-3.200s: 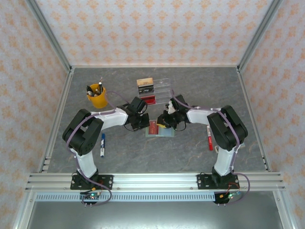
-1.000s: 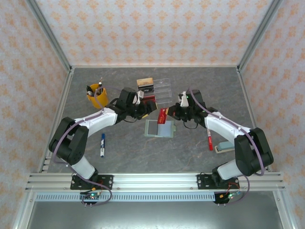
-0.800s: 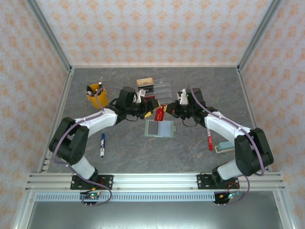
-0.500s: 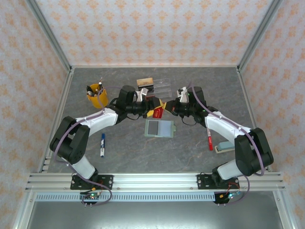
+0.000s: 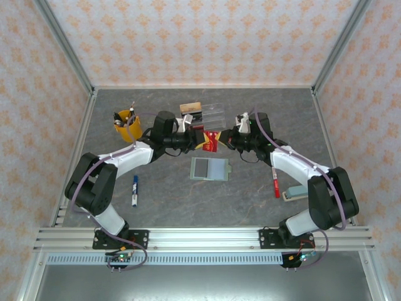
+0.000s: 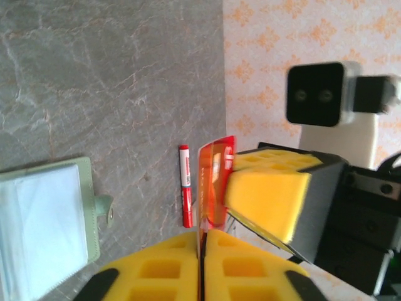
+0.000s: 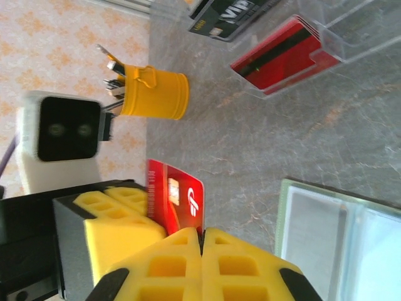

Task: Take the credit cards out of the card holder

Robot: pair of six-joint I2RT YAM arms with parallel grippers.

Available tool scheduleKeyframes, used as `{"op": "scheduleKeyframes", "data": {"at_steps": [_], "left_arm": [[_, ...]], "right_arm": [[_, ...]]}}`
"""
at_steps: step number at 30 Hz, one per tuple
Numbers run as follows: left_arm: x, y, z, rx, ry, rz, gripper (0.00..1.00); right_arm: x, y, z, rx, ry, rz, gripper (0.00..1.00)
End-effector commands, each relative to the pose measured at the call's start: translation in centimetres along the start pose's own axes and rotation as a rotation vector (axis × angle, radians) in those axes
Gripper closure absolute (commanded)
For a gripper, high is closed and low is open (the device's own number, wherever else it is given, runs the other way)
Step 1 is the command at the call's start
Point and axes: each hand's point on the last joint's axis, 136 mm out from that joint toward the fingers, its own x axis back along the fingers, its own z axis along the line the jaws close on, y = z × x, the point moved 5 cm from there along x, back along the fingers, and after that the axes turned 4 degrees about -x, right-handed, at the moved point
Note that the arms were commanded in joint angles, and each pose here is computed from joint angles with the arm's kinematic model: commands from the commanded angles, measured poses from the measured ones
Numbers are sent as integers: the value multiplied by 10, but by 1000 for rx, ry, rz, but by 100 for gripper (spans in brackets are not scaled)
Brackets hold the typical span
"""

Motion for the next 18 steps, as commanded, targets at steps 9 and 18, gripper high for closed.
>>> {"op": "scheduleKeyframes", "data": {"at_steps": [9, 18], "left_arm": [[37, -12, 10, -362, 418, 10, 100], [34, 5, -16, -864, 699, 101, 100]], "right_arm": [[22, 6, -21, 61, -309, -95, 33], [42, 11, -39, 119, -515, -173, 3]]}}
